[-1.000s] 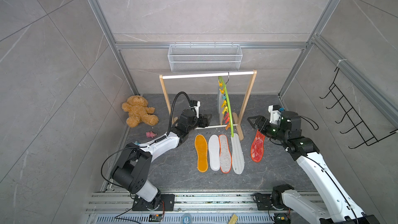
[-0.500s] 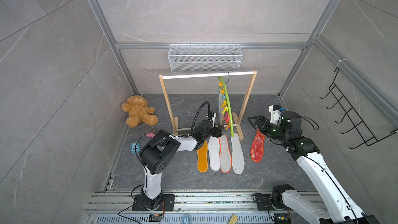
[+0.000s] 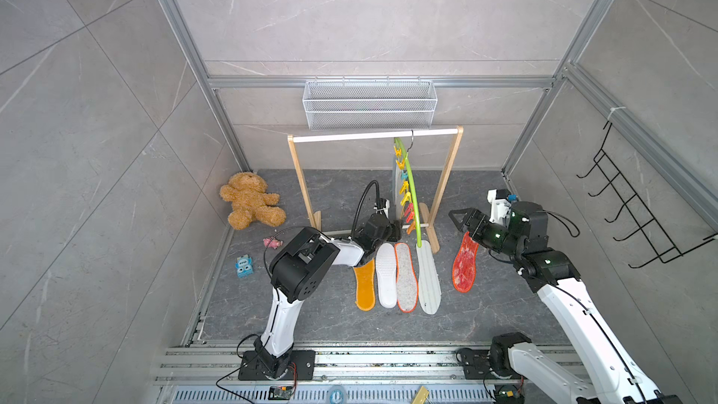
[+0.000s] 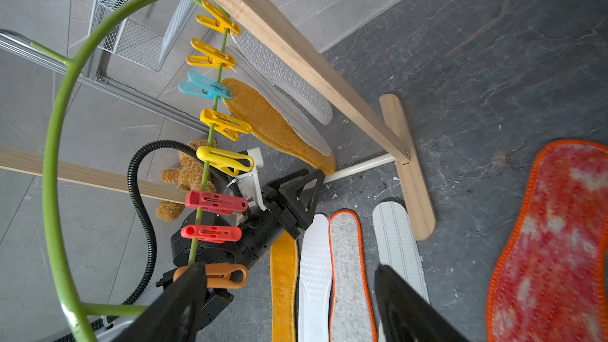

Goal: Take the shoe insoles off the hanger
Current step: Remove the insole from the hanger.

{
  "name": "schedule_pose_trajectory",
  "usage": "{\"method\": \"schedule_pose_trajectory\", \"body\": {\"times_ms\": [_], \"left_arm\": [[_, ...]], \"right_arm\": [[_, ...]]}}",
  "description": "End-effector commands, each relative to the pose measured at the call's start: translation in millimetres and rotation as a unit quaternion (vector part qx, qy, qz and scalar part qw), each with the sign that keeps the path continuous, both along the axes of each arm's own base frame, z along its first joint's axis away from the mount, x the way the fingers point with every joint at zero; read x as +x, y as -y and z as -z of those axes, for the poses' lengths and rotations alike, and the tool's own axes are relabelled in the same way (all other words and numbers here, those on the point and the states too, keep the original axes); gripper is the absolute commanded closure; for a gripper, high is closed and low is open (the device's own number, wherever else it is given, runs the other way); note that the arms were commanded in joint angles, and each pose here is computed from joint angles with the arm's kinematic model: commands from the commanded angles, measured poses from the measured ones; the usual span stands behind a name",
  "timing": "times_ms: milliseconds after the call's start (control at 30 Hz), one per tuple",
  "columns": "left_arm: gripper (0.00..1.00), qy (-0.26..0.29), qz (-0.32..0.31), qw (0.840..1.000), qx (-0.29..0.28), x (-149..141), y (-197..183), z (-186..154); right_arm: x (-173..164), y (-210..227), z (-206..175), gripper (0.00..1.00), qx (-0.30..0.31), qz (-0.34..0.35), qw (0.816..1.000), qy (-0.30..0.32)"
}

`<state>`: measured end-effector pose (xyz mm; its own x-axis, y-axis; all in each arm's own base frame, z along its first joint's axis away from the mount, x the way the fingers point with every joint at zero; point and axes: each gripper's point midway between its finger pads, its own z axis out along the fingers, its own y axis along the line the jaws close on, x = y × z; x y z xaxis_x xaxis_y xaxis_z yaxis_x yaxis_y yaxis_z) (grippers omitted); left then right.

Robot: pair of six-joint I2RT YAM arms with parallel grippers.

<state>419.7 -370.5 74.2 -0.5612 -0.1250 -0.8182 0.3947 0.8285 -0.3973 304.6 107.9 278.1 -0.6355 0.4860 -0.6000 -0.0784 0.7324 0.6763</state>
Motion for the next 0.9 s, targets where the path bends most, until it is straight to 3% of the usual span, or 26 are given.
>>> {"method": "schedule_pose_trajectory", "body": {"times_ms": [0,267,500,867], "left_arm": [[0.38,0.018,-0.018,0.999,-0.020,14.1,5.5,-13.7],[0.40,0.003,-0.020,1.000,-0.014,21.8,16.2,-2.7],[0.49,-0.006,-0.031,0.999,-0.007,24.9,15.2,5.8],[0.77,0.007,-0.039,0.999,-0.006,24.5,8.5,-4.6]], "right_arm": [[-2.5,-0.9,1.0,0.17,0.010,-0.003,1.000,-0.003],[-2.6,-1.5,2.1,0.17,0.016,-0.003,1.000,-0.004],[-3.6,-1.6,0.1,0.17,0.019,-0.004,1.000,-0.002],[-2.0,-4.0,-0.4,0.17,0.031,-0.006,0.999,-0.002]]}}
